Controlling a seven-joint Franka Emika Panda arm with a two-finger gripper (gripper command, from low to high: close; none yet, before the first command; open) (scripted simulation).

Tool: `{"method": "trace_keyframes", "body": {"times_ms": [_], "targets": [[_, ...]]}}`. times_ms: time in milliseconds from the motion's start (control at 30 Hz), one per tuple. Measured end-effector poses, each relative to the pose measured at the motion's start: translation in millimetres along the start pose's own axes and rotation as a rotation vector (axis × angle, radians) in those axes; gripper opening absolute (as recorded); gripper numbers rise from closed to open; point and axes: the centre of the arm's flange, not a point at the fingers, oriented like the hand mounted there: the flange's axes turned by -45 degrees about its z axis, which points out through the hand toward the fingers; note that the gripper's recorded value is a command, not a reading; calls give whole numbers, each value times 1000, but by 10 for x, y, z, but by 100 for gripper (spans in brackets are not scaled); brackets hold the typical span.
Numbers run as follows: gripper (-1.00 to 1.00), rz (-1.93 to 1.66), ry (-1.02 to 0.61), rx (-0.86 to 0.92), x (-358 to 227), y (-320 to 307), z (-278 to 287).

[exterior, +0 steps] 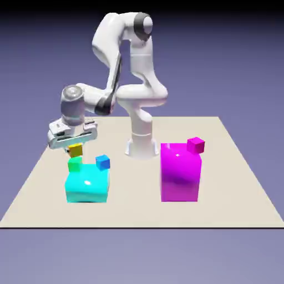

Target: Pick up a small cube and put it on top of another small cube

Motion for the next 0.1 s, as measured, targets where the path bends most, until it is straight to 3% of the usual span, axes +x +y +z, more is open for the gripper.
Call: {"method": "trace_keyframes", "body": {"times_ms": [100], "targets": [[100,-2,0,-2,3,6,-130]]}}
